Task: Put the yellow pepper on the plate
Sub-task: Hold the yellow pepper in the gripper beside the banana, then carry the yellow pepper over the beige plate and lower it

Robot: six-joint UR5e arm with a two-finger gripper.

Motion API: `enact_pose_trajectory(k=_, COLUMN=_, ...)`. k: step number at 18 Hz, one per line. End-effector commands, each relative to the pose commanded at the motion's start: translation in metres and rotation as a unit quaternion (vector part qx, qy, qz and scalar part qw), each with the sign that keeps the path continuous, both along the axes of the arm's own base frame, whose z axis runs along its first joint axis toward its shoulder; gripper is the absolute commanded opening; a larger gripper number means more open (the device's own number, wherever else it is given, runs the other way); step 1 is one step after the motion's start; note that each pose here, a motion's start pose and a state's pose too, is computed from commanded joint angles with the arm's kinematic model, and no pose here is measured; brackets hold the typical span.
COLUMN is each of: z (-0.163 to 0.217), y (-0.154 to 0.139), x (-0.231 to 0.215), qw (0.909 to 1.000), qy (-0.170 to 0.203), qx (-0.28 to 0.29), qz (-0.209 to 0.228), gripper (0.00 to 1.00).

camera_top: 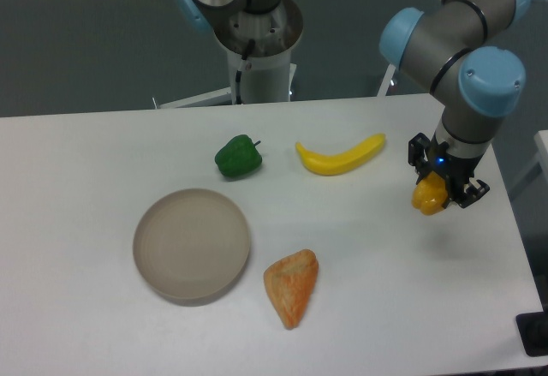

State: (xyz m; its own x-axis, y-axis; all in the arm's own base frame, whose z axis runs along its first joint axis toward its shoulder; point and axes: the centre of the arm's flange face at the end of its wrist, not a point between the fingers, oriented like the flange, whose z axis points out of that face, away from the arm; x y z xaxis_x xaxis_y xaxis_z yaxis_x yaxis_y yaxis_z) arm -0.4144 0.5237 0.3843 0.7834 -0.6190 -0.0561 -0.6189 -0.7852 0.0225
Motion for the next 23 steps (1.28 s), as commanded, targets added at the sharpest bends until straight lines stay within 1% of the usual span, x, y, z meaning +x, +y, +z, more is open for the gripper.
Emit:
enact_pose_trajectory(k=9, z=0.0, y=0.005, x=0.006, qw=1.0, qy=-0.002, qx=0.002, qz=0.001, gripper=0.19)
enact_pose_trajectory(k=13, z=0.011, y=0.017, x=0.035, qw=0.9999, qy=0.001, qx=0.005, qz=0.011, gripper=0.19)
enact_pose_trajectory(k=17, z=0.029, y=0.04, x=0.095, qw=0.9997, qy=0.004, qx=0.016, qz=0.016, gripper=0.18)
enact_pose_trajectory(k=19, z=0.036, y=0.044, x=0.136, qw=0.9997, qy=-0.005, qx=0.019, qz=0.012, gripper=0.18)
enact_pose_trajectory(k=20, z=0.034, y=0.049, x=0.17, qw=0.9998, qy=-0.01, qx=0.017, qz=0.008, gripper=0.18)
enact_pose_trajectory(k=23, z=0.028, y=0.063, x=0.229, qw=0.9998, qy=-0.016, qx=0.012, qz=0.005, gripper=0.18)
